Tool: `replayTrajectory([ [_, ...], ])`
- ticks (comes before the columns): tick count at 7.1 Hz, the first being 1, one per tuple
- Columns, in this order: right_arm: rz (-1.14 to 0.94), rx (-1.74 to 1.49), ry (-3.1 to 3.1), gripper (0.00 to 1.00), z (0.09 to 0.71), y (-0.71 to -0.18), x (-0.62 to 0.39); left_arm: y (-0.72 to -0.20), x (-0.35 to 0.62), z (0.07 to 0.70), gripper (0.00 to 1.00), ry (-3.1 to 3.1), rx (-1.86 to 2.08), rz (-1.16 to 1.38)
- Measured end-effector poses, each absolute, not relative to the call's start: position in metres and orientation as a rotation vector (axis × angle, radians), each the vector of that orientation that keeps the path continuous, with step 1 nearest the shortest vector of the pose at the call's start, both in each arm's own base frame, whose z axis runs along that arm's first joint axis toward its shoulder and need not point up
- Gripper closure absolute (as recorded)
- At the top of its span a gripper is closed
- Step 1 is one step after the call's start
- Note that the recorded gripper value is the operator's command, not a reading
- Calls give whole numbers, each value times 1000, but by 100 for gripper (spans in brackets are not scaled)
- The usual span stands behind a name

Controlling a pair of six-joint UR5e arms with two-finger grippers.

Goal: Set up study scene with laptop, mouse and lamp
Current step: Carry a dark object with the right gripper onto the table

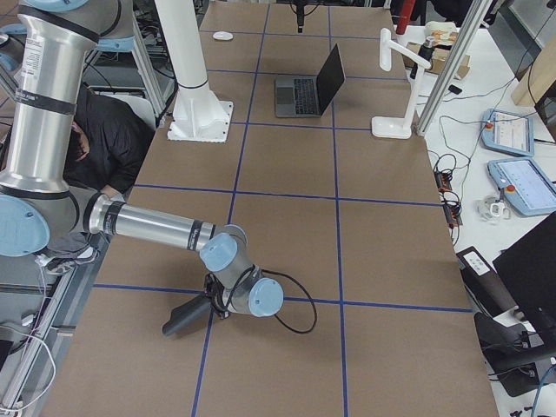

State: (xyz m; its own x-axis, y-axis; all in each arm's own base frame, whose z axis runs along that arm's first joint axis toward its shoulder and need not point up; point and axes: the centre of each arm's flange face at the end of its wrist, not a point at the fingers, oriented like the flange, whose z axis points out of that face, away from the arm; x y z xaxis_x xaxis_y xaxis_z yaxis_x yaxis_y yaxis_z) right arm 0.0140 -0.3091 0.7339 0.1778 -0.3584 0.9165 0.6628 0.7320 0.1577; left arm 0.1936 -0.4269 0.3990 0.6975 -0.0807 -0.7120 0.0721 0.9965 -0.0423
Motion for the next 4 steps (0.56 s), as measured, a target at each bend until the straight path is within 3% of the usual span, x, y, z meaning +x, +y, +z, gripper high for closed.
replayTrajectory([
  [4,-559,-259,-1245,100,670,-365,-10,-430,195,408,0,783,-23,-84],
])
